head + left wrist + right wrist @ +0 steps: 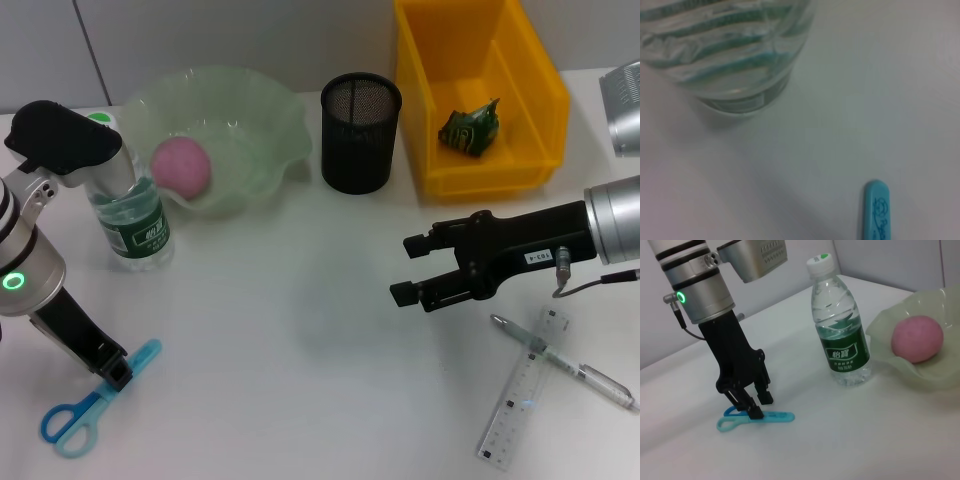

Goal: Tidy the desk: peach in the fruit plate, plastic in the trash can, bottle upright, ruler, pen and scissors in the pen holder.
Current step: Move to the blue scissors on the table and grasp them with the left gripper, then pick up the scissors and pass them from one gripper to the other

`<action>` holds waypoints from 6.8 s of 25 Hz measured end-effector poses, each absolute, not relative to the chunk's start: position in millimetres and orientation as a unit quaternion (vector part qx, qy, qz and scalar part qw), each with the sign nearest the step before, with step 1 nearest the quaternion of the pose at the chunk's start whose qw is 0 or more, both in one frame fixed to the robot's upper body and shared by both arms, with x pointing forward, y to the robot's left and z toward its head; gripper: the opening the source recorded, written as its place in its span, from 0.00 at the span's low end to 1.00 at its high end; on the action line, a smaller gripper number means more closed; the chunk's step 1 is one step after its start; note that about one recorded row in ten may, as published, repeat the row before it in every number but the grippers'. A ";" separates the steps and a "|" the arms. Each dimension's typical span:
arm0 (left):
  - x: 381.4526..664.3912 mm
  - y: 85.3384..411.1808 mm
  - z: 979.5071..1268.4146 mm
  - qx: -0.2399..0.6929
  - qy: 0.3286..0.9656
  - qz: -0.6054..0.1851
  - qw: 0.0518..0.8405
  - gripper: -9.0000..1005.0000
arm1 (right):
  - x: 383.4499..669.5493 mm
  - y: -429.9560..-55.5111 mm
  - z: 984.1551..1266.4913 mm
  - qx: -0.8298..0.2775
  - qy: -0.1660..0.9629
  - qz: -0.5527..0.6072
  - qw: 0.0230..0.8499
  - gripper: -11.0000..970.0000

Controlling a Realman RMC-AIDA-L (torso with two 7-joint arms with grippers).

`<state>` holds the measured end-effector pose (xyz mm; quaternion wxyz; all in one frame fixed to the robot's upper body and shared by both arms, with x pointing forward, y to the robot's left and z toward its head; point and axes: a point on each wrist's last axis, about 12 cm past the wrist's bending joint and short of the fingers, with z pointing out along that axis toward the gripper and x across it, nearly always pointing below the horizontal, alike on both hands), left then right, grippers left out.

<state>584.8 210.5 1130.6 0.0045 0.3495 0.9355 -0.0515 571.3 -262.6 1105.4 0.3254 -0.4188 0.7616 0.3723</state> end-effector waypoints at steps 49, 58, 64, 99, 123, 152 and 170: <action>580.7 211.1 1121.6 0.366 0.929 -0.049 -0.003 0.37 | 572.4 -262.0 1104.7 -0.416 0.763 0.369 0.329 0.86; 581.8 212.1 1123.9 0.360 0.932 -0.051 0.000 0.30 | 572.7 -262.3 1105.1 -0.416 0.763 0.369 0.330 0.86; 588.0 221.2 1136.8 0.347 0.934 -0.078 0.018 0.23 | 572.8 -262.6 1105.7 -0.415 0.763 0.369 0.331 0.86; 548.6 306.9 1154.2 0.185 0.724 -0.593 0.299 0.24 | 585.5 -260.5 1123.8 -0.344 0.739 0.406 0.412 0.85; 531.1 242.0 1104.0 0.017 0.547 -0.707 0.448 0.24 | 549.5 -255.3 1078.2 -0.284 0.656 0.402 0.572 0.84; 494.9 213.9 1056.6 -0.102 0.560 -0.668 0.479 0.24 | 513.2 -243.9 1053.2 -0.326 0.598 0.362 0.636 0.83; 489.2 201.2 1054.1 -0.115 0.557 -0.664 0.485 0.24 | 507.6 -218.3 1054.1 -0.358 0.556 0.381 0.646 0.83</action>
